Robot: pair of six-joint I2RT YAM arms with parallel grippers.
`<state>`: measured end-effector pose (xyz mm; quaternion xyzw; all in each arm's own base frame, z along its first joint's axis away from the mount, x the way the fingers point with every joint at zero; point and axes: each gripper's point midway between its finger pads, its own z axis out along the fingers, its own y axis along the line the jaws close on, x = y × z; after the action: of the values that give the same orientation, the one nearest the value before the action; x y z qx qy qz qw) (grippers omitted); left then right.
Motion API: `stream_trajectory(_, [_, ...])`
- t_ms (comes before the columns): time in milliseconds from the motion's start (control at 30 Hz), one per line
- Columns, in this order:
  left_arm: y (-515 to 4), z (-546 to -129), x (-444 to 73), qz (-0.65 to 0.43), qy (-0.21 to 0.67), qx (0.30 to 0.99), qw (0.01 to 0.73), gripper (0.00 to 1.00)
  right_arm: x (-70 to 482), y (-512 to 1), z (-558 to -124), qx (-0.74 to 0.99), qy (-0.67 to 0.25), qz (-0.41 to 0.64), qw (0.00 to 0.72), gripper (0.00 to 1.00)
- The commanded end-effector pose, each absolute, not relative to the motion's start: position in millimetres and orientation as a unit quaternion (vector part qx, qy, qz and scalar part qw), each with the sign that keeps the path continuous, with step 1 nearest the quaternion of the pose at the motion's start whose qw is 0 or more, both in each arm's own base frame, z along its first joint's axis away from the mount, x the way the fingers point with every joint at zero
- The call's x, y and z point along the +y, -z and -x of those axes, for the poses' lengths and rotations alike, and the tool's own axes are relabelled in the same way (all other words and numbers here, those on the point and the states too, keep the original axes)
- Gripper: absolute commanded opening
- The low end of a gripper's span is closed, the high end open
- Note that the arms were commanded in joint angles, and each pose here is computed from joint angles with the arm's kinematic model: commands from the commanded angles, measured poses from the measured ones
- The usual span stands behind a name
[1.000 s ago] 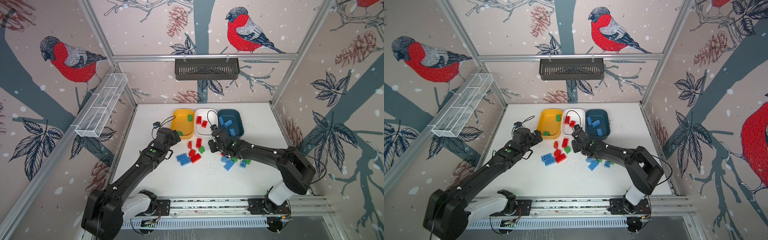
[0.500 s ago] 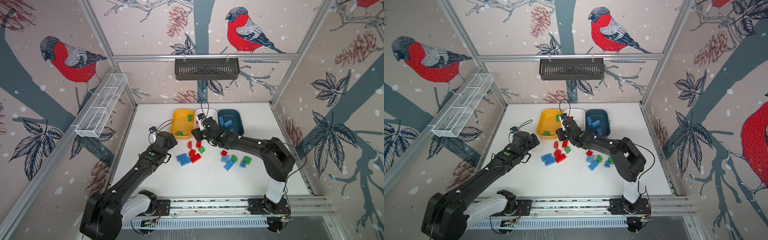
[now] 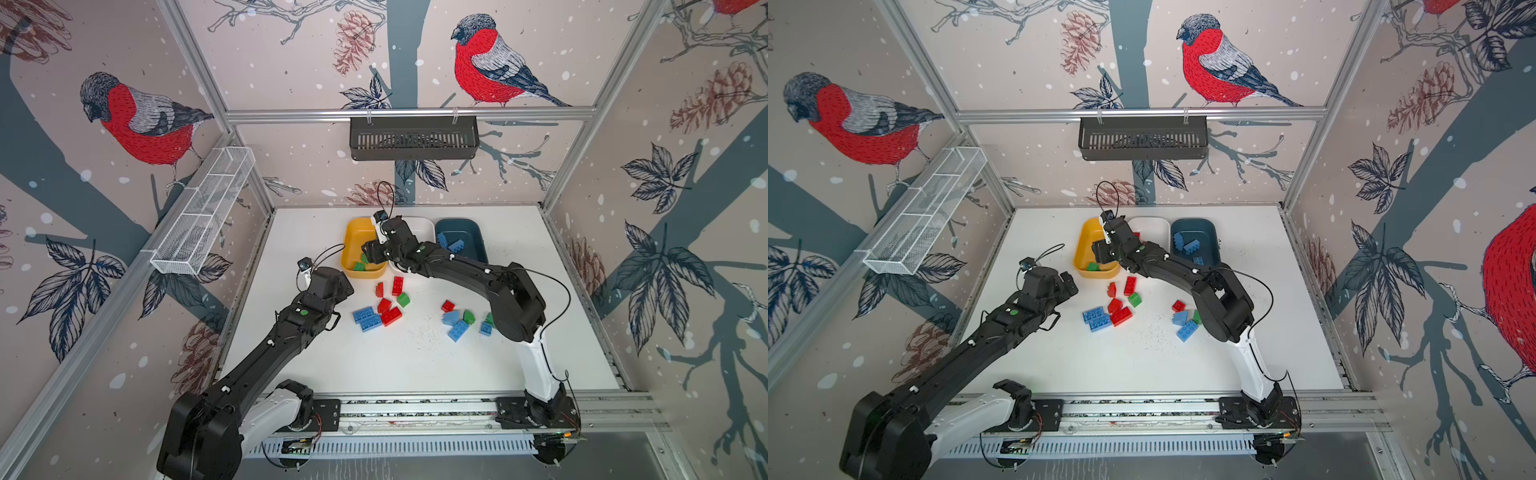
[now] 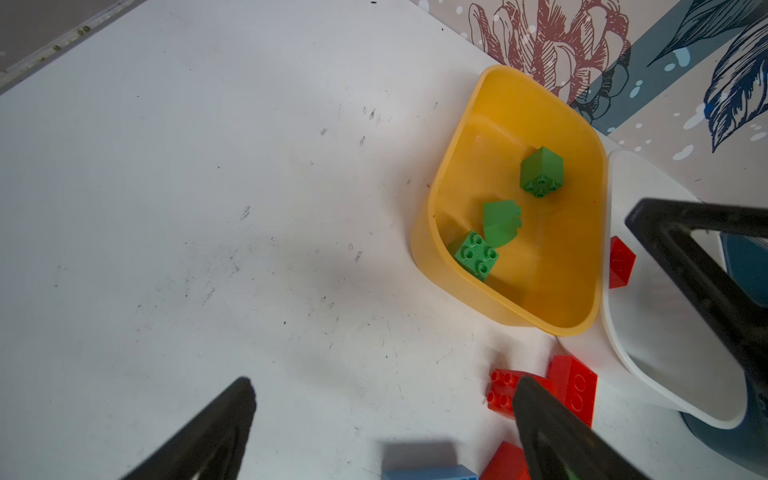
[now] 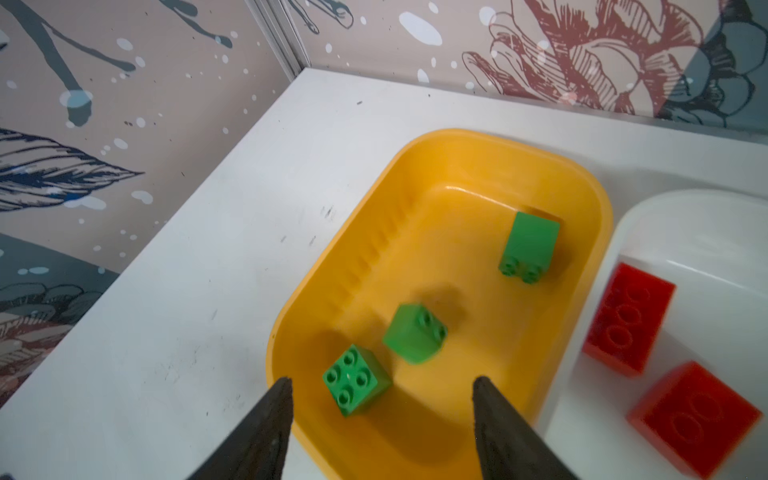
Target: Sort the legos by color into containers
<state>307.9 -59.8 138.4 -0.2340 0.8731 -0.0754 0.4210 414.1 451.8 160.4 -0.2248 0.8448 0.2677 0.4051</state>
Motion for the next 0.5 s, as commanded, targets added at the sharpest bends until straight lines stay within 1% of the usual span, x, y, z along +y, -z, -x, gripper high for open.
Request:
stream_trajectory(0, [-139.9,-308.9,-61.0,0.228,0.078,0.873,0.424,0.97,426.0,-162.2,-392.5,0.856,-0.234,0.223,0.403,0.70])
stream_trajectory(100, [-139.8,-311.2,-65.2,0.224,0.089,0.873,0.425,0.97,393.5,-140.3,-365.0,0.879,-0.213,0.193,0.381,0.69])
stream_trajectory(200, [-141.0,-317.4,-75.1,0.207,0.110,0.872,0.430,0.97,373.2,-114.9,-344.3,0.898,-0.210,0.161,0.350,0.63])
stream_trajectory(333, [-141.0,-323.2,-94.3,0.178,0.152,0.873,0.427,0.97,359.2,-97.1,-336.7,0.911,-0.186,0.129,0.346,0.59])
stream_trajectory(467, [-138.5,-324.8,-100.6,0.170,0.165,0.874,0.424,0.97,358.9,-81.1,-338.4,0.919,-0.171,0.113,0.337,0.58])
